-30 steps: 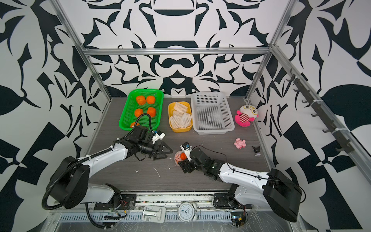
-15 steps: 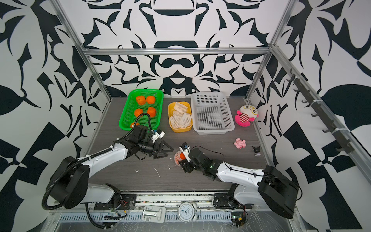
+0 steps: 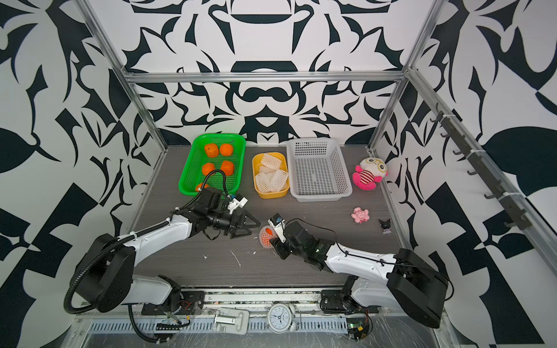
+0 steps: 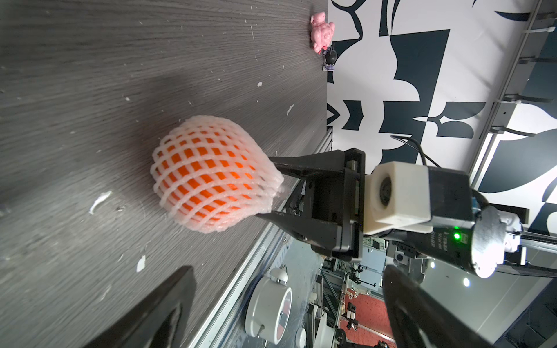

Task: Remove foam nets from oranges
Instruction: Remove the foam net from the orange.

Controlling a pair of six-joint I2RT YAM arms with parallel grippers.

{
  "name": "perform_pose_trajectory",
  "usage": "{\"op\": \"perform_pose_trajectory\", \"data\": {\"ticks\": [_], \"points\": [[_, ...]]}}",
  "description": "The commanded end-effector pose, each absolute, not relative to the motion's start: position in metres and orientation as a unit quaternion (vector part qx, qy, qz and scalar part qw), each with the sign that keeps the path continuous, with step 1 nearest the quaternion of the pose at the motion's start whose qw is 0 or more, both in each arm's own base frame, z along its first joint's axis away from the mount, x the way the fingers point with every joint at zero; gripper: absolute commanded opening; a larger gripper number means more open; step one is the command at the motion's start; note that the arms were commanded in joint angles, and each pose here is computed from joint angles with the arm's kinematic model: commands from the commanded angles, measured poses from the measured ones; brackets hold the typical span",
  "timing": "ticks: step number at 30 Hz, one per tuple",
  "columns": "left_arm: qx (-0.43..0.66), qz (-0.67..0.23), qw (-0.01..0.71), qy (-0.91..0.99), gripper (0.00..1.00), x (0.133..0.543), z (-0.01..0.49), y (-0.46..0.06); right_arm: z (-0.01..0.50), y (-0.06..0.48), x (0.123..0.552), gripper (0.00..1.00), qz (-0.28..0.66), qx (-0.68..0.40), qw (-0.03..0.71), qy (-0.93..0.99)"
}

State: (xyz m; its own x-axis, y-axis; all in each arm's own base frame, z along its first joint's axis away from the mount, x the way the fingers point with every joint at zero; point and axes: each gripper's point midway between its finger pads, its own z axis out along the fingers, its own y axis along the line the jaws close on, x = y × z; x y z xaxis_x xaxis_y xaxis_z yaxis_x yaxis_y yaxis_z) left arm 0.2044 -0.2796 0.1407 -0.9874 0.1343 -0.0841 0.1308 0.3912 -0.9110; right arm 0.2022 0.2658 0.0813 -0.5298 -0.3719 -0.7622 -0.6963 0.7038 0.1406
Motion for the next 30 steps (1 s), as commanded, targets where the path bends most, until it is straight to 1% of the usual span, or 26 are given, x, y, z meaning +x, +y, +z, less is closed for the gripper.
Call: {"op": "perform_pose_trajectory", "data": {"ticks": [1,5,11,21,30], "points": [[-0.078,0.546,-0.001,-0.834,1.0,0.205,0.139,-0.278,0.097,0.272,0.206,0.38,0.236,-0.313,0.389,0.834],[-0.075,0.543,-0.003,-0.836,0.99,0.205,0.138,-0.277,0.1,0.273,0.205,0.31,0.239,-0.313,0.389,0.833],[-0.076,0.543,-0.006,-0.836,0.99,0.205,0.139,-0.277,0.107,0.273,0.204,0.25,0.245,-0.313,0.392,0.83],[-0.077,0.543,-0.008,-0.836,0.99,0.204,0.139,-0.275,0.113,0.274,0.203,0.22,0.253,-0.306,0.39,0.831],[-0.081,0.546,-0.02,-0.834,0.99,0.204,0.149,-0.272,0.126,0.276,0.202,0.19,0.268,-0.301,0.395,0.825]]}}
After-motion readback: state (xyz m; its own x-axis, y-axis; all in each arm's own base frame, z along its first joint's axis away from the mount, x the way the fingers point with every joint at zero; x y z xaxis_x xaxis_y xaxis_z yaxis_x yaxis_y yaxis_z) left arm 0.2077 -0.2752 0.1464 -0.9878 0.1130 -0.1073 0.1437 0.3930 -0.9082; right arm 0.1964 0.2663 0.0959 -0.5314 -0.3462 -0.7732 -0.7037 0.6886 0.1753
